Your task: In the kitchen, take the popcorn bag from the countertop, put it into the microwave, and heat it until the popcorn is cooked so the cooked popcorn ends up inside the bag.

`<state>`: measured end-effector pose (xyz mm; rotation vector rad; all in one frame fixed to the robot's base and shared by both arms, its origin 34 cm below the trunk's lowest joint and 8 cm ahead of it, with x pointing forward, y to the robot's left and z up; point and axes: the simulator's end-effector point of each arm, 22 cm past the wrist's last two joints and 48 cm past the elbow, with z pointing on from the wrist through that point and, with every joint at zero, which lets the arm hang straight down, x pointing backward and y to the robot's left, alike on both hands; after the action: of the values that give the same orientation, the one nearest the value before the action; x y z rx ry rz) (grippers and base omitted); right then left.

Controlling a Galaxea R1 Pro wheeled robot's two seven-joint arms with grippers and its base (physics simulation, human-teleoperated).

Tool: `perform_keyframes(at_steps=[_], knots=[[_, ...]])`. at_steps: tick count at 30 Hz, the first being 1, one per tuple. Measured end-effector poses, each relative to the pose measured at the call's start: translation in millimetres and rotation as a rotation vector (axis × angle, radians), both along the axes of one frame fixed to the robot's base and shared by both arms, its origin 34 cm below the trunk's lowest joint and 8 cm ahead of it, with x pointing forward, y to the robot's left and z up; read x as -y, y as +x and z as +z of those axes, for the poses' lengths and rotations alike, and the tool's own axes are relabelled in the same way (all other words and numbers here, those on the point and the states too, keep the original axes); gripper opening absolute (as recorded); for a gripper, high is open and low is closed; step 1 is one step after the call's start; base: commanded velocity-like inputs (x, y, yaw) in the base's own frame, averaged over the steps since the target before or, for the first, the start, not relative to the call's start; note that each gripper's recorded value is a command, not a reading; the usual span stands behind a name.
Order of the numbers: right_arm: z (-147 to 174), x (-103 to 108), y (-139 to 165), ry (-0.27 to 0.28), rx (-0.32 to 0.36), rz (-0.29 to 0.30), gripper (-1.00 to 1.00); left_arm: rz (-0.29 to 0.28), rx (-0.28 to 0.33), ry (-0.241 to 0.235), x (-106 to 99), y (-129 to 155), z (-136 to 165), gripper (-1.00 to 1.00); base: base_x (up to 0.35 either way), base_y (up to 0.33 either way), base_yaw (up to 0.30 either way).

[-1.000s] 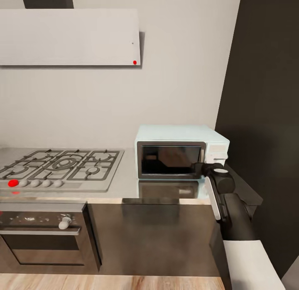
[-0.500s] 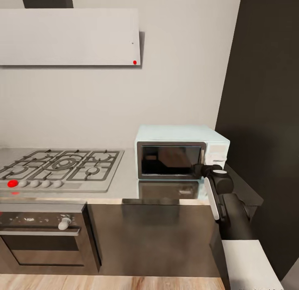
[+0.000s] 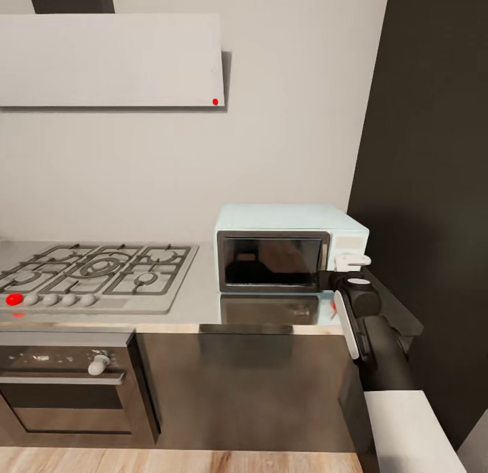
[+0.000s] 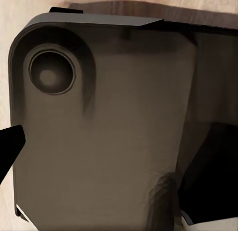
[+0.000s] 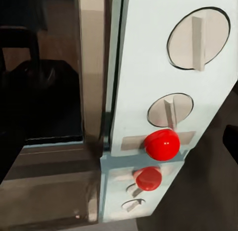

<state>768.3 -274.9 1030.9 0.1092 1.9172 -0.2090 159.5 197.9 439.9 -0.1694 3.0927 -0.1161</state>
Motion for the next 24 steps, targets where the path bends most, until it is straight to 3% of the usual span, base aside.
perform_keyframes(at_steps=[17,24], knots=[[0,-15,1,0.023,0.0,0.039,1.0,0.001,0.0,-0.001,1,0,0,1.0,0.001,0.0,0.0],[0,-15,1,0.022,0.0,0.038,1.0,0.001,0.0,0.004,0,0,0,1.0,0.124,0.0,0.0]])
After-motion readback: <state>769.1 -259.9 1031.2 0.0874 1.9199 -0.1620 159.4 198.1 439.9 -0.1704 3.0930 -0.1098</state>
